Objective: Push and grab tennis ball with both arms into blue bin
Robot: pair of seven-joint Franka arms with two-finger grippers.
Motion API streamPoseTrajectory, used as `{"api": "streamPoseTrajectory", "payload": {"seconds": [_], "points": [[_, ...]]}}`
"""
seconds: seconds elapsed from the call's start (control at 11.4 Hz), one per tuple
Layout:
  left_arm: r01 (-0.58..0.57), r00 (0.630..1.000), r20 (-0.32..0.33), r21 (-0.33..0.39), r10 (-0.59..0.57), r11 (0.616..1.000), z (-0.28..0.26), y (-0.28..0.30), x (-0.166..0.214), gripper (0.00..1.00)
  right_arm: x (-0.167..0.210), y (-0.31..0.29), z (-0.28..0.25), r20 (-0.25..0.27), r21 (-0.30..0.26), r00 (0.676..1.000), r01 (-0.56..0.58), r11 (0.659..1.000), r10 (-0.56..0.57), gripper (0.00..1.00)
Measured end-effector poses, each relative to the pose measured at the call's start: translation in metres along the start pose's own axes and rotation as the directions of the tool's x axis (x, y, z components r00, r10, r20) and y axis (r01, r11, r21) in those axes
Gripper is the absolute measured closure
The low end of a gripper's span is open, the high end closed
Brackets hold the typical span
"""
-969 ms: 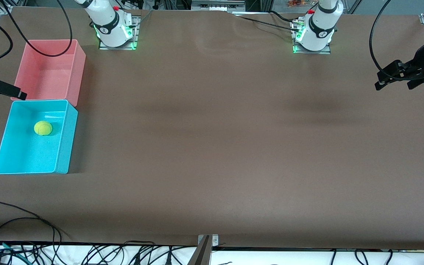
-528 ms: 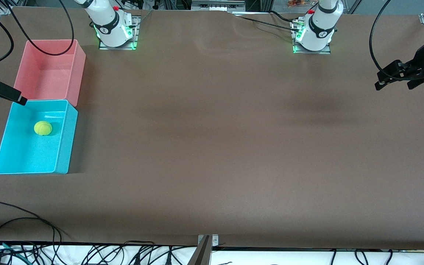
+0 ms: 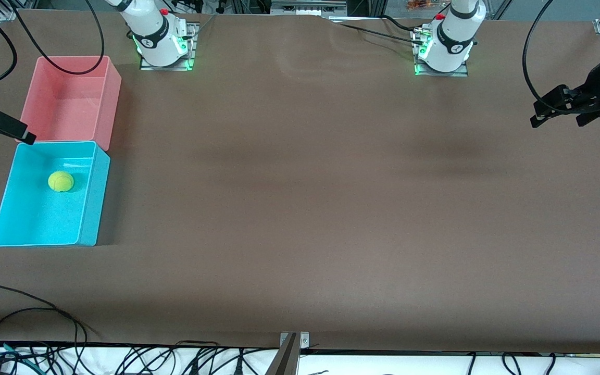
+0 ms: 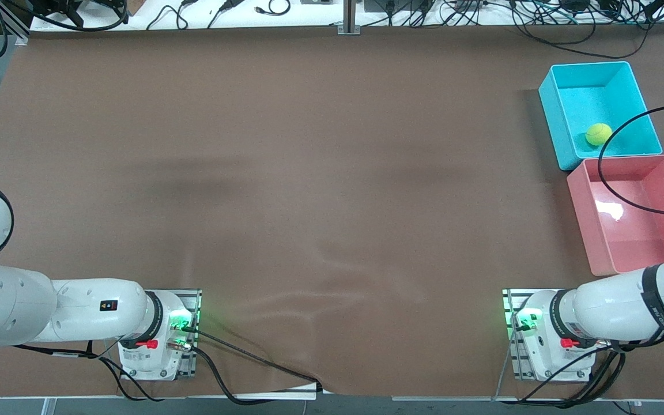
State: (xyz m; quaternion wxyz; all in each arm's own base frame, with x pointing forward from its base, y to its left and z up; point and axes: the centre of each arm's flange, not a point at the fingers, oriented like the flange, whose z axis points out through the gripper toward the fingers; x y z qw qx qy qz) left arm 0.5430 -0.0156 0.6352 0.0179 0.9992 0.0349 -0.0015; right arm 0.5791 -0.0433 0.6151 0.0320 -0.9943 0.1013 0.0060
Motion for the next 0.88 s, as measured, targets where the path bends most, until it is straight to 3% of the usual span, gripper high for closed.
{"api": "streamPoseTrajectory", "payload": {"seconds": [0.88], "points": [[0.0,1.0,0.001,0.0,0.0,1.0,0.0,0.0,0.0,0.0,-0.007,0.014,0.0,0.029,-0.052,1.0,-0.01,0.999,0.011,0.0]]}}
